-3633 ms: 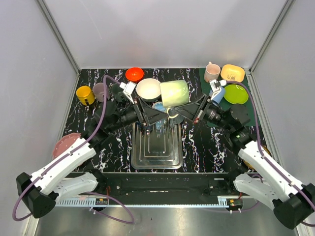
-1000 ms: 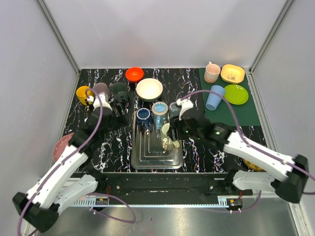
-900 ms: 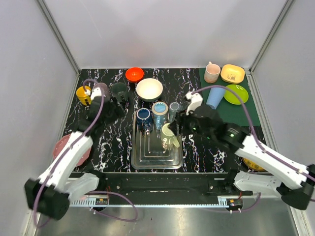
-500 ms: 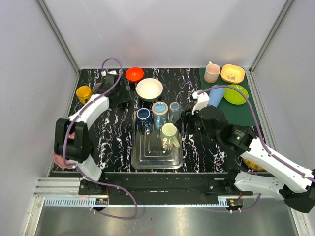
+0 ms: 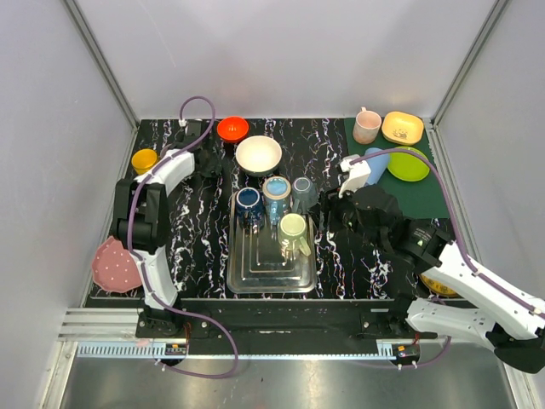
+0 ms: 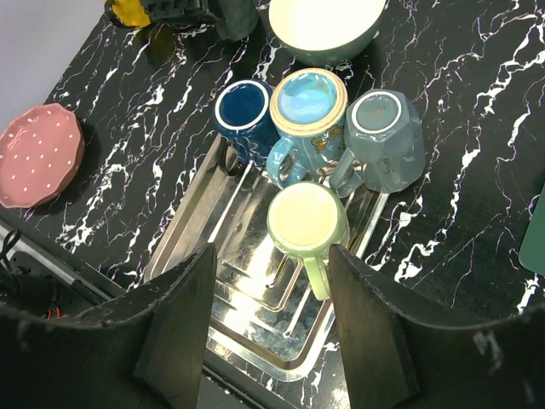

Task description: Turn the mug right side up

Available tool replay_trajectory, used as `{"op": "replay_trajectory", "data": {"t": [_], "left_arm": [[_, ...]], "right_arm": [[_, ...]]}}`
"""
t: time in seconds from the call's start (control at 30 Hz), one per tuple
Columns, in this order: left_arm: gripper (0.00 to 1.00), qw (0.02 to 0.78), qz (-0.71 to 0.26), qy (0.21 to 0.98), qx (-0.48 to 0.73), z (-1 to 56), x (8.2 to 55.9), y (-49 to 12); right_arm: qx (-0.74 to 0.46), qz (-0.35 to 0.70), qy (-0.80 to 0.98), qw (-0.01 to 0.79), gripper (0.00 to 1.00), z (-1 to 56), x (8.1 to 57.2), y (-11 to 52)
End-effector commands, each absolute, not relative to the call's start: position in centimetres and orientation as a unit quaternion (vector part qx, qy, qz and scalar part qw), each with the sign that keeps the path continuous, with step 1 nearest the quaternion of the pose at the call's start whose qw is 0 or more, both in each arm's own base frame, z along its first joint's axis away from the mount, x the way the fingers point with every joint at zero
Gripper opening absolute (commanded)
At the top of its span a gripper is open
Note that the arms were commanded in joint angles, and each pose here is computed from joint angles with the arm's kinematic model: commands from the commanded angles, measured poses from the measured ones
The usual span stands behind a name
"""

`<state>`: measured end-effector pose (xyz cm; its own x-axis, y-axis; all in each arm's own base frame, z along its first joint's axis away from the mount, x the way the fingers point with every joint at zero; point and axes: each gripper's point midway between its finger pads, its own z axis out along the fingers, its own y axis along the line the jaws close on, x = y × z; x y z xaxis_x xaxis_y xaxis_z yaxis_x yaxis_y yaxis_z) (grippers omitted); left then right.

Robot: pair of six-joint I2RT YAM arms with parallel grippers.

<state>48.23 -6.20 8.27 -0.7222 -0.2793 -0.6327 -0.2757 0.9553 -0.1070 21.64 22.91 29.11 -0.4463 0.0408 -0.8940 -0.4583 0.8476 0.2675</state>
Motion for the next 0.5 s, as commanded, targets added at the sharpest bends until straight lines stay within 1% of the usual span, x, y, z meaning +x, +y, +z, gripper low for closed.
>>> {"op": "replay_trajectory", "data": {"t": [0.0,0.03,0.07,0.17,0.2,0.37,0.43,0.47], "left_arm": [[0.49,0.384,0.004,0.908,-0.168,10.6,50.2,-4.8],[0.48,0.383,0.003,0.909,-0.167,10.4,50.3,-4.9],[0.44,0.381,0.002,0.909,-0.166,10.2,50.4,-4.8],[0.35,0.380,-0.002,0.910,-0.164,10.1,50.7,-5.0],[0.29,0.380,-0.004,0.910,-0.164,10.2,50.8,-5.0],[0.24,0.372,-0.008,0.915,-0.157,9.5,50.7,-5.3],[0.18,0.370,-0.007,0.916,-0.156,9.3,50.5,-5.2],[0.13,0.368,-0.007,0.916,-0.157,9.1,50.5,-5.1]], "right_arm": [[-0.120,0.234,0.811,0.522,0.61,29.7,22.1,22.6],[-0.120,0.233,0.814,0.518,0.61,29.3,22.1,22.7],[-0.119,0.233,0.815,0.516,0.61,29.1,22.1,22.8],[-0.120,0.232,0.818,0.512,0.61,28.6,22.2,23.0],[-0.120,0.231,0.819,0.511,0.61,28.5,22.2,23.0],[-0.118,0.228,0.821,0.511,0.61,28.3,22.3,23.0],[-0.117,0.225,0.822,0.510,0.61,28.1,22.3,22.9],[-0.116,0.225,0.822,0.510,0.61,28.0,22.3,22.9]]}}
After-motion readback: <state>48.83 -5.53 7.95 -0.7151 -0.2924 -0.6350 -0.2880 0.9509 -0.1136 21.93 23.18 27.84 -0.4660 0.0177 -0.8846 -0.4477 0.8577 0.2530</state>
